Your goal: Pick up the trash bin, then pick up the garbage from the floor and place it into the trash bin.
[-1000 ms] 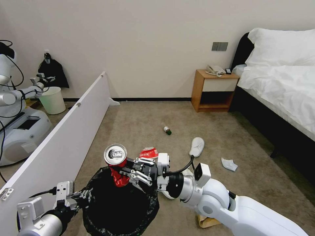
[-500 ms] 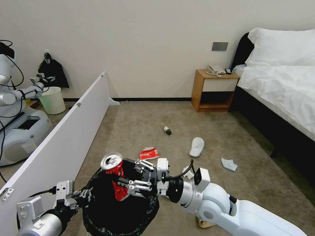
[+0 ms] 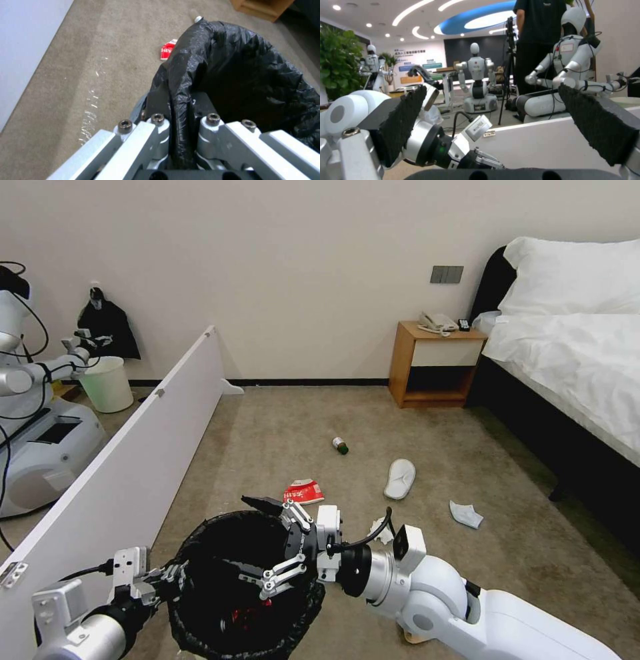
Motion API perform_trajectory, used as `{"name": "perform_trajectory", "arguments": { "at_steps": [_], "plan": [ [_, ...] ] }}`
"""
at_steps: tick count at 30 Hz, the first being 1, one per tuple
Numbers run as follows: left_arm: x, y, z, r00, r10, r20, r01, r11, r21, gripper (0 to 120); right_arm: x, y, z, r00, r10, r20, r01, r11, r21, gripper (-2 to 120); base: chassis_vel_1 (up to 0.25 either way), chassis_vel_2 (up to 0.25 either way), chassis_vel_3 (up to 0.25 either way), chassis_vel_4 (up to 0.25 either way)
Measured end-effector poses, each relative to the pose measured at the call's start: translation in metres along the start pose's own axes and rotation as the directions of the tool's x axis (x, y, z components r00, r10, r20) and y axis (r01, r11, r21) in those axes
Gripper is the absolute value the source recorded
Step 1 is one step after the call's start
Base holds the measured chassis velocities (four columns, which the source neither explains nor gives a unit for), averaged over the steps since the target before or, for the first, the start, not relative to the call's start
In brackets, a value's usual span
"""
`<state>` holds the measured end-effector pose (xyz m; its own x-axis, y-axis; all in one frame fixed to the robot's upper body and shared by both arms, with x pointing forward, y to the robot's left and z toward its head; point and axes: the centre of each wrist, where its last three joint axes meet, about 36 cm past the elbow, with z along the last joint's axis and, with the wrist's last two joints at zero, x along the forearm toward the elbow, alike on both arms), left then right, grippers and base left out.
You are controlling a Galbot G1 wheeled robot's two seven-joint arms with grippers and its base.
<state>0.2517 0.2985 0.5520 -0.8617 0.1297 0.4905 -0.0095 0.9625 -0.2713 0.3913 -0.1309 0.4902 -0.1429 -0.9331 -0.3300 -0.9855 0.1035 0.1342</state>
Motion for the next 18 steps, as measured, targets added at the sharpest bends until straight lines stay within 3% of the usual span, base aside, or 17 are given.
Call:
{"name": "perform_trajectory", "arguments": {
  "at_steps": [5, 9, 12, 13, 14, 16, 17, 18],
  "plan": [
    [0.0, 0.0, 0.0, 1.0, -0.002, 0.001, 0.002, 1.0, 0.001, 5, 0.001, 0.002, -0.004, 1.0, 0.019, 0.017, -0.019, 1.0, -0.001, 100, 0.0, 0.0, 0.0, 0.0],
    [0.0, 0.0, 0.001, 1.0, -0.005, 0.002, 0.005, 1.0, 0.008, 5, 0.012, 0.004, -0.011, 0.986, 0.156, 0.054, -0.157, 0.988, 0.01, 100, 0.0, 0.0, 0.0, 0.0],
    [0.001, 0.001, 0.0, 1.0, -0.012, 0.014, 0.012, 1.0, 0.005, 5, 0.038, 0.007, -0.023, 0.936, 0.346, 0.069, -0.349, 0.936, 0.035, 100, 0.0, 0.0, 0.0, 0.0],
    [0.001, 0.001, 0.0, 1.0, -0.012, 0.014, 0.012, 1.0, 0.005, 5, 0.038, 0.007, -0.023, 0.936, 0.346, 0.069, -0.349, 0.936, 0.035, 100, 0.0, 0.0, 0.0, 0.0],
    [0.001, 0.002, -0.002, 1.0, -0.015, 0.023, 0.015, 1.0, 0.002, 5, 0.051, 0.009, -0.035, 0.896, 0.438, 0.077, -0.442, 0.896, 0.046, 100, 0.0, 0.0, 0.0, 0.0],
    [0.001, 0.002, -0.002, 1.0, -0.015, 0.024, 0.015, 1.0, 0.003, 5, 0.055, 0.01, -0.039, 0.876, 0.476, 0.078, -0.48, 0.876, 0.048, 100, 0.0, 0.0, 0.0, 0.0],
    [0.001, 0.002, -0.002, 1.0, -0.015, 0.025, 0.015, 1.0, 0.003, 5, 0.066, 0.012, -0.051, 0.817, 0.571, 0.083, -0.576, 0.815, 0.062, 100, 0.0, 0.0, 0.0, 0.0],
    [0.001, 0.002, -0.002, 1.0, -0.015, 0.025, 0.015, 1.0, 0.003, 5, 0.066, 0.012, -0.051, 0.817, 0.571, 0.083, -0.576, 0.815, 0.062, 100, 0.0, 0.0, 0.0, 0.0]
  ]
}}
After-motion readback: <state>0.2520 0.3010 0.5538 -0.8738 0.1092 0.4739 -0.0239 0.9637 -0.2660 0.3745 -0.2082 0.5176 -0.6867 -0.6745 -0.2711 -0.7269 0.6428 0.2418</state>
